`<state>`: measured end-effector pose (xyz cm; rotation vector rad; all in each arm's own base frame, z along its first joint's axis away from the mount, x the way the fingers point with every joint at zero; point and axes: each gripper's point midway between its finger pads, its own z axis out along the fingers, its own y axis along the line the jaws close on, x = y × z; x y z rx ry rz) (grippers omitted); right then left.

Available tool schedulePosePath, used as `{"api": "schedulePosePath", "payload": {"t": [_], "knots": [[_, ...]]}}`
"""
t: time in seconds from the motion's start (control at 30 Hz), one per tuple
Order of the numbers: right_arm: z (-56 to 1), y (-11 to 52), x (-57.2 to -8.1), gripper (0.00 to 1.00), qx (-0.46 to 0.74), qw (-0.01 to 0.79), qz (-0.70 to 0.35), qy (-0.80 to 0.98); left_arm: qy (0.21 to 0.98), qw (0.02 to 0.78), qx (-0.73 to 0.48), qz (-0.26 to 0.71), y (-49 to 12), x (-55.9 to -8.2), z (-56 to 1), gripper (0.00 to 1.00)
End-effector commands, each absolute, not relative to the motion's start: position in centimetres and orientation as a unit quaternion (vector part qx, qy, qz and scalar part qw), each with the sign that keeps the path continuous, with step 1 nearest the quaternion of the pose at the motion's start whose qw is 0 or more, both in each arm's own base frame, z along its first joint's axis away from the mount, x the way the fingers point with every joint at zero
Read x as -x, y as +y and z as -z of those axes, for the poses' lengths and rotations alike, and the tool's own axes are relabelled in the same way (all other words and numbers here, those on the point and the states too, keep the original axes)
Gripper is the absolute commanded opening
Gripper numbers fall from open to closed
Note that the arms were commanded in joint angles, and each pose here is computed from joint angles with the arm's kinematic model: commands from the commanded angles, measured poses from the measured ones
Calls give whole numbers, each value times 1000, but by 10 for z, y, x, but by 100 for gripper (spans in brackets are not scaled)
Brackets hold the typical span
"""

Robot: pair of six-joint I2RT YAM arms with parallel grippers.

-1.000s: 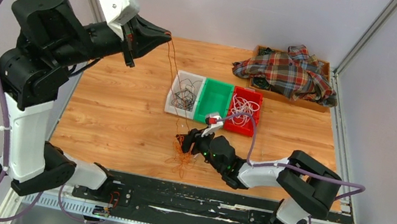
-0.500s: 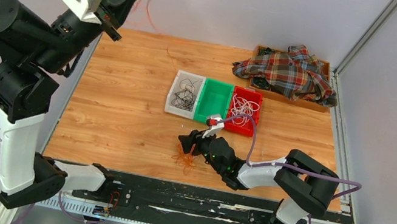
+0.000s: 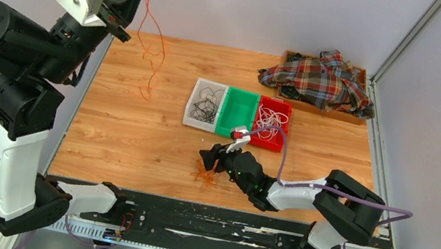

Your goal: Untangle the cables

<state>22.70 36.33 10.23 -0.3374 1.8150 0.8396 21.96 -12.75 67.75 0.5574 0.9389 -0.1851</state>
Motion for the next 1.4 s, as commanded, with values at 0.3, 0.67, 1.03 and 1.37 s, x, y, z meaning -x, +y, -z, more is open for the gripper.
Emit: {"api": "schedulePosePath", "payload": {"t": [0.3,0.67,1.03,1.37], "knots": [[-223,352,-241,60,134,605,-352,701,521,718,-392,242,-199,-220,-561,0],[-244,296,-259,59,71,641,-279,711,554,652,-422,301,-247,-243,-509,0],[-208,287,-221,59,115,582,-340,730,548,645,-445,293,-287,-266,-485,0],[-119,248,-196,57,54,495,-311,809,560,649,-444,260,-304,-301,-459,1]]}}
